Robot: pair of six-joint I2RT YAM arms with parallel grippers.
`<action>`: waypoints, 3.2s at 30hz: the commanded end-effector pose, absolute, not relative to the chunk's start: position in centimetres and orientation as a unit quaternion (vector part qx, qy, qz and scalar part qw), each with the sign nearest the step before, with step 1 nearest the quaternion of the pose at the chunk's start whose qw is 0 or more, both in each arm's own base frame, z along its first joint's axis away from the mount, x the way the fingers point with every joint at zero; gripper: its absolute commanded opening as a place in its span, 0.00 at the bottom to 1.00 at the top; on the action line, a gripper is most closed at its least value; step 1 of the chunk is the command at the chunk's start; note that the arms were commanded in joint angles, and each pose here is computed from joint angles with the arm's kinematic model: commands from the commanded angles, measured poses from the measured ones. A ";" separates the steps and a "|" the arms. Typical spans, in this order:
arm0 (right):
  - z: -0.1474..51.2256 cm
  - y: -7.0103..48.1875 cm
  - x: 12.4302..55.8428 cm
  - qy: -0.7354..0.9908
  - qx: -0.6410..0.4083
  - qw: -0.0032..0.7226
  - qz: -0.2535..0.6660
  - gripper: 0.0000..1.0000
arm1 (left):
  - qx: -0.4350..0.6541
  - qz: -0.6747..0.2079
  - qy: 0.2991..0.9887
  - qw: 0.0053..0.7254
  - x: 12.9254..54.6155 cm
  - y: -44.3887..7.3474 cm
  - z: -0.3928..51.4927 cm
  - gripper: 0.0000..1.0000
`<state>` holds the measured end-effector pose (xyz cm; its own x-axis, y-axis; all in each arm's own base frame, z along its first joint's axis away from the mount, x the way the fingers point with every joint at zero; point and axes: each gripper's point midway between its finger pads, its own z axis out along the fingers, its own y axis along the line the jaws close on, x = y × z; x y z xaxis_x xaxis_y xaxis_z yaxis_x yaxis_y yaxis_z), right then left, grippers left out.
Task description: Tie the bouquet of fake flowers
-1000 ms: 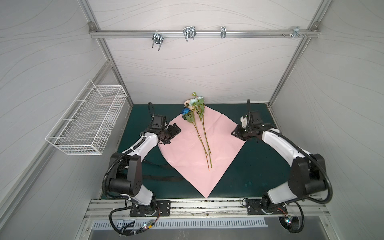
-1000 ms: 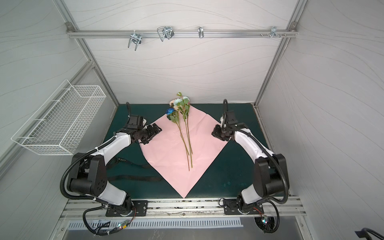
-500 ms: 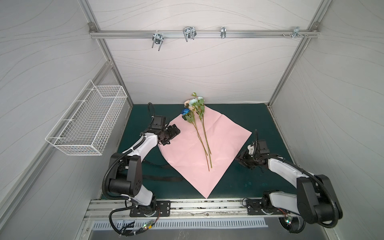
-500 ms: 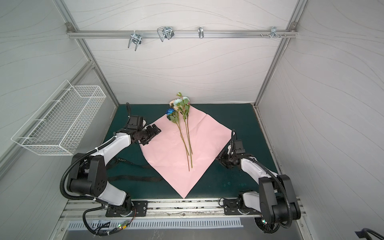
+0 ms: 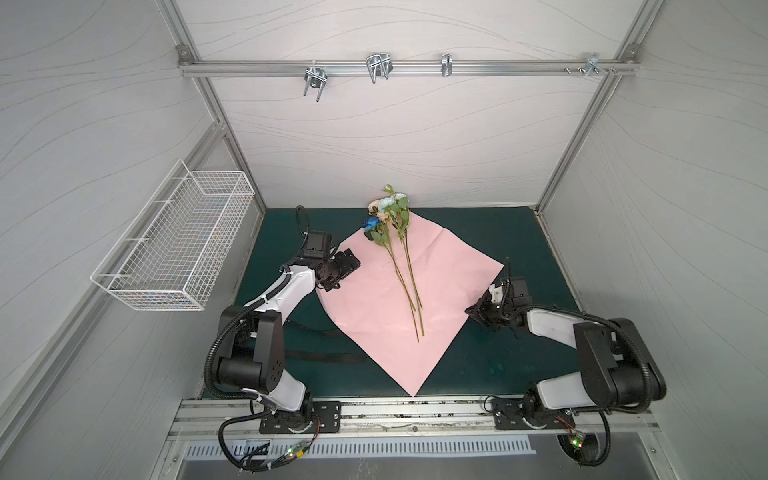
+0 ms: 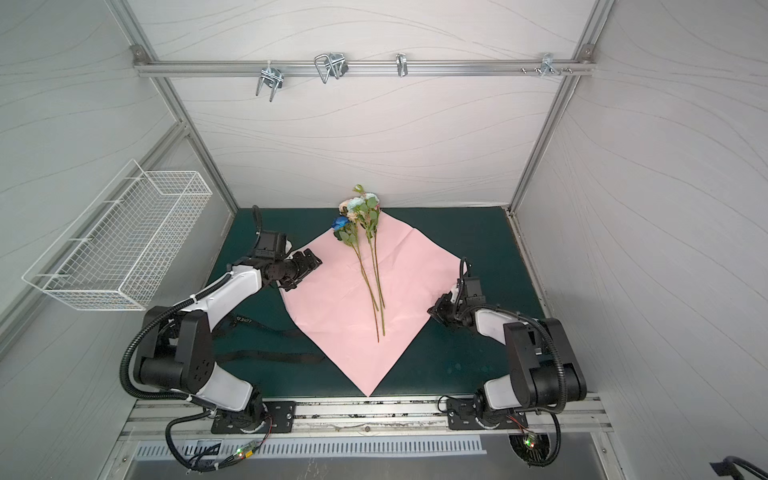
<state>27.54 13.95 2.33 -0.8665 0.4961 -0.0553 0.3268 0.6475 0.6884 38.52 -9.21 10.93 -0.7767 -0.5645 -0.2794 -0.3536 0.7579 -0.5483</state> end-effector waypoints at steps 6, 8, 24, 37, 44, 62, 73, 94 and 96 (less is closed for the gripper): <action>2.1 13.4 26.8 0.900 0.242 0.117 0.342 0.00 | -0.244 -0.249 0.904 0.247 39.6 -9.4 13.1 0.92; 2.1 13.1 26.3 0.902 0.247 0.114 0.336 0.00 | -0.240 -0.251 0.904 0.249 39.6 -9.7 13.2 0.92; 3.2 11.1 21.4 0.908 0.269 0.113 0.300 0.00 | -0.133 -0.314 0.907 0.248 40.4 -19.4 14.1 0.75; 3.5 11.1 20.0 0.910 0.265 0.110 0.300 0.00 | -0.021 -0.265 0.932 0.247 43.1 -29.1 10.6 0.57; 3.7 11.1 20.0 0.908 0.266 0.113 0.303 0.00 | -0.007 -0.227 0.945 0.234 44.6 -30.4 7.7 0.55; 3.8 11.0 20.5 0.909 0.268 0.116 0.296 0.00 | 0.038 -0.110 0.962 0.246 48.1 -28.8 5.7 0.00; 3.8 11.2 21.1 0.912 0.261 0.113 0.295 0.00 | -0.012 -0.140 0.959 0.248 49.6 -28.9 5.3 0.01; 5.4 10.7 20.4 0.921 0.238 0.129 0.279 0.19 | -0.075 -0.160 0.938 0.297 43.3 -22.9 14.2 0.47; 5.3 10.7 20.2 0.923 0.235 0.128 0.277 0.20 | -0.074 -0.133 0.948 0.278 43.1 -21.9 12.5 0.43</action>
<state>20.73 10.91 5.14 -0.8512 0.5138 -0.1066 0.3595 0.7189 0.5950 42.72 -24.28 15.66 -0.8227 -0.2093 -0.5285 0.0089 0.9249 -0.3801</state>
